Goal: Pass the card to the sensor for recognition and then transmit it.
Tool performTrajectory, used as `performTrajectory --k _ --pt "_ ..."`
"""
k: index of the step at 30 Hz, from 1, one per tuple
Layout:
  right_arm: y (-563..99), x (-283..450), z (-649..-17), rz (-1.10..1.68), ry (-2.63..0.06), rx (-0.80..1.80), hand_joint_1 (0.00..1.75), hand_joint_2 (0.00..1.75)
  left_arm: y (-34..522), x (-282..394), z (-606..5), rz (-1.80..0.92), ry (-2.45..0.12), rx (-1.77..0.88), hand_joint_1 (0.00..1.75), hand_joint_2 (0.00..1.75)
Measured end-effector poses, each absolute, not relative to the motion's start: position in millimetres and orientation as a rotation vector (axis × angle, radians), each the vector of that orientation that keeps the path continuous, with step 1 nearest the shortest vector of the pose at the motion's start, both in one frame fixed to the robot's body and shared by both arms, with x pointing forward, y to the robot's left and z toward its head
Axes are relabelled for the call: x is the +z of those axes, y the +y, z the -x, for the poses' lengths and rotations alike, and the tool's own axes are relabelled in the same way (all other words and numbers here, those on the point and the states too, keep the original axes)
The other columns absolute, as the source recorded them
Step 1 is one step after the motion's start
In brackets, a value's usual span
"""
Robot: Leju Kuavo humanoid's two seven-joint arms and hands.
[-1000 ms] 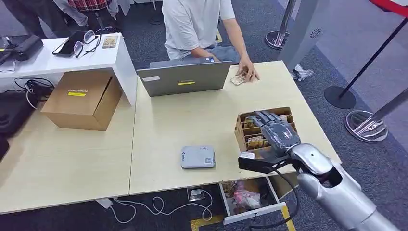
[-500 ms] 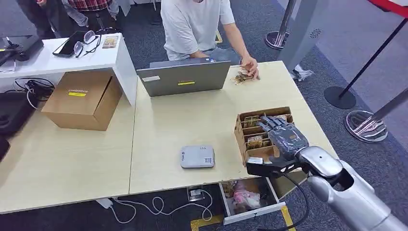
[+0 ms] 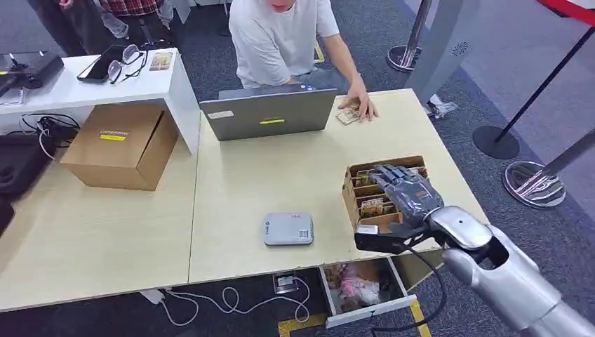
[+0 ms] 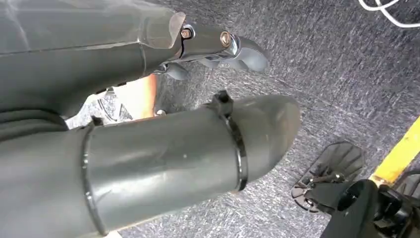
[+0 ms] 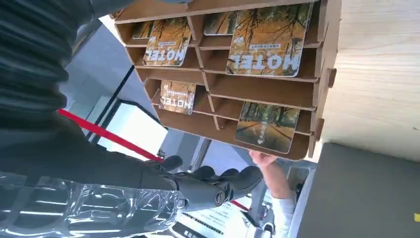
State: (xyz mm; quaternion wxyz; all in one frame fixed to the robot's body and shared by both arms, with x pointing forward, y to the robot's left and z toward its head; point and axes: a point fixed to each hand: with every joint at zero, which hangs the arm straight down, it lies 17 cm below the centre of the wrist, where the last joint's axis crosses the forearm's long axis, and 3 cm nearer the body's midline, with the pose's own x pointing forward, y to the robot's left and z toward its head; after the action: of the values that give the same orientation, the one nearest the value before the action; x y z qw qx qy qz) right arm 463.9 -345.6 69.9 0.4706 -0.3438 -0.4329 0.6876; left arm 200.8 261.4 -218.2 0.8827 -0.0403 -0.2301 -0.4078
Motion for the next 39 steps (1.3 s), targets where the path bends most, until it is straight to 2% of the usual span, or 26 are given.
performTrajectory --k 39 --pt "-340 52 -465 0.816 -1.021 1.726 0.0 1.75 254 -212 -224 0.074 -0.503 -0.89 0.0 0.0"
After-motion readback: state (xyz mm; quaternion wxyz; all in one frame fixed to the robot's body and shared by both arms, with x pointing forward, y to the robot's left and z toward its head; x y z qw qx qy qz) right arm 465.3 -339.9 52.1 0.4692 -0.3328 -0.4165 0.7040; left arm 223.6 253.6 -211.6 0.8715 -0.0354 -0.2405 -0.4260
